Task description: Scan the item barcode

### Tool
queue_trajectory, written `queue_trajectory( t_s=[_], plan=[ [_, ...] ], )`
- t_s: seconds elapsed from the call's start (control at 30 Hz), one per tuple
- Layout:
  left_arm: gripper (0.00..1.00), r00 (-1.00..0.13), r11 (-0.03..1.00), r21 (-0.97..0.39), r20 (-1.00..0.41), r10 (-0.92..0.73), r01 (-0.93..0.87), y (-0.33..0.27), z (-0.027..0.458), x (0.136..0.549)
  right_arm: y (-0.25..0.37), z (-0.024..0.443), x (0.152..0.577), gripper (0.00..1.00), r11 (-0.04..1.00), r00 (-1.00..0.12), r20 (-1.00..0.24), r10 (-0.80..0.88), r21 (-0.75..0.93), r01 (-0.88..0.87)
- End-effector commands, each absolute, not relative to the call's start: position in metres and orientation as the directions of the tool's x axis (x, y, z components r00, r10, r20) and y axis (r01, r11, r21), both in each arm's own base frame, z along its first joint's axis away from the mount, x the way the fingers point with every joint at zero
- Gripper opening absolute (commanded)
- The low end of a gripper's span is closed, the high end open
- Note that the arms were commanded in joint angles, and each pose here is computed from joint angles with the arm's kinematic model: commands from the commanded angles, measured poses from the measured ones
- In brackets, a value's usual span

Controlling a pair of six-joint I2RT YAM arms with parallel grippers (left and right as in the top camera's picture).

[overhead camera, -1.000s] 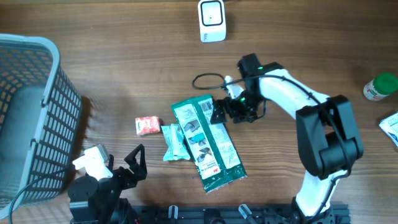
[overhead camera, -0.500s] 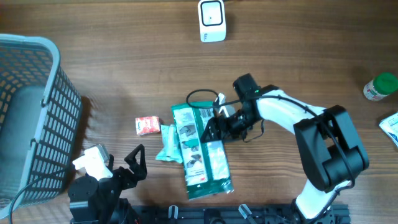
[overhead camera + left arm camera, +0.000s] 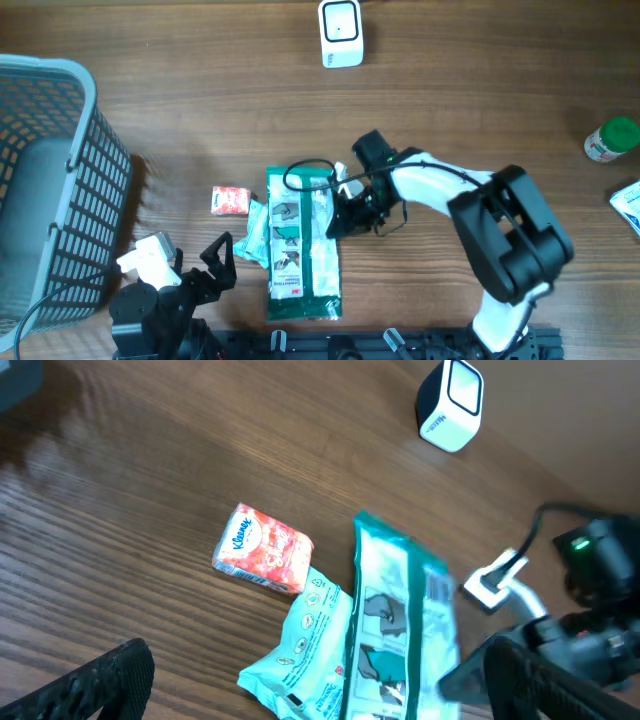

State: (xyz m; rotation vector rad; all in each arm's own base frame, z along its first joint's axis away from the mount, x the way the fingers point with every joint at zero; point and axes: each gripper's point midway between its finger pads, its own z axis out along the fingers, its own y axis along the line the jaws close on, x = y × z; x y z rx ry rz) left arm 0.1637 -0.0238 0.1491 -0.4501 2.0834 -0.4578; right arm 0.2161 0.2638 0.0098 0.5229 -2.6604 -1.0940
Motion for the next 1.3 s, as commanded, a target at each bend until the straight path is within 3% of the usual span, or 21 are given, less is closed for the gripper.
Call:
queue_trajectory(
  t_s=[0.0, 0.07, 0.2, 0.23, 0.43, 0.6, 0.77, 0.93, 1.0, 1.03, 1.07, 1.17, 1.23, 1.27],
  plan=[
    [1.0, -0.503, 0.858, -0.496, -0.714, -0.488, -0.129, -0.026, 0.15, 0.164, 0.275, 0.088, 0.245, 0.04, 0.522, -0.839, -0.248, -0.484, 0.688, -0.504],
    [1.0, -0.503, 0.858, -0.496, -0.714, -0.488, -0.129, -0.026, 0.15, 0.164, 0.264, 0.107, 0.244, 0.04, 0.546, -0.808, -0.291, -0.512, 0.616, -0.567],
    [1.0, -0.503, 0.858, -0.496, -0.714, -0.488, -0.129, -0.026, 0.15, 0.164, 0.206, 0.083, 0.259, 0.04, 0.813, -0.874, -0.17, -0.455, 0.321, -0.486],
    [1.0, -0.503, 0.858, -0.496, -0.714, -0.488, -0.129, -0.026, 0.15, 0.164, 0.202, 0.081, 0.259, 0.04, 0.825, -0.878, -0.16, -0.451, 0.302, -0.479],
    [1.0, -0.503, 0.858, -0.496, -0.714, -0.488, -0.129, -0.026, 0.15, 0.164, 0.196, 0.082, 0.271, 0.05, 0.845, -0.875, -0.189, -0.445, 0.236, -0.48],
    [1.0, -0.503, 0.858, -0.496, -0.714, -0.488, -0.129, -0.026, 0.15, 0.164, 0.169, 0.124, 0.288, 0.04, 0.882, -0.874, -0.172, -0.454, 0.052, -0.468],
    [1.0, -0.502, 0.859, -0.496, -0.714, -0.488, -0.129, -0.026, 0.15, 0.164, 0.194, 0.162, 0.269, 0.04, 0.818, -0.84, -0.171, -0.514, 0.195, -0.541],
    [1.0, -0.503, 0.858, -0.496, -0.714, -0.488, -0.129, -0.026, 0.15, 0.164, 0.228, 0.137, 0.26, 0.04, 0.795, -0.838, -0.162, -0.521, 0.265, -0.546],
    [1.0, -0.503, 0.858, -0.496, -0.714, -0.488, -0.129, -0.026, 0.15, 0.164, 0.237, 0.118, 0.259, 0.22, 0.809, -0.853, -0.134, -0.504, 0.273, -0.521],
    [1.0, -0.503, 0.858, -0.496, -0.714, -0.488, -0.129, -0.026, 0.15, 0.164, 0.246, 0.106, 0.256, 0.53, 0.799, -0.845, -0.125, -0.52, 0.277, -0.533],
    [1.0, -0.503, 0.858, -0.496, -0.714, -0.488, -0.129, -0.026, 0.15, 0.164, 0.259, 0.09, 0.252, 0.7, 0.778, -0.829, -0.123, -0.546, 0.293, -0.556],
    [1.0, -0.503, 0.858, -0.496, -0.714, -0.488, -0.129, -0.026, 0.15, 0.164, 0.289, 0.029, 0.226, 0.74, 0.749, -0.814, -0.076, -0.576, 0.35, -0.563],
    [1.0, -0.503, 0.858, -0.496, -0.714, -0.488, -0.129, -0.026, 0.15, 0.164, 0.288, -0.002, 0.223, 0.98, 0.832, -0.871, -0.005, -0.492, 0.293, -0.471],
    [1.0, -0.503, 0.858, -0.496, -0.714, -0.488, -0.129, -0.026, 0.15, 0.164, 0.281, -0.005, 0.229, 1.0, 0.878, -0.904, 0.0, -0.427, 0.242, -0.414]
  ],
)
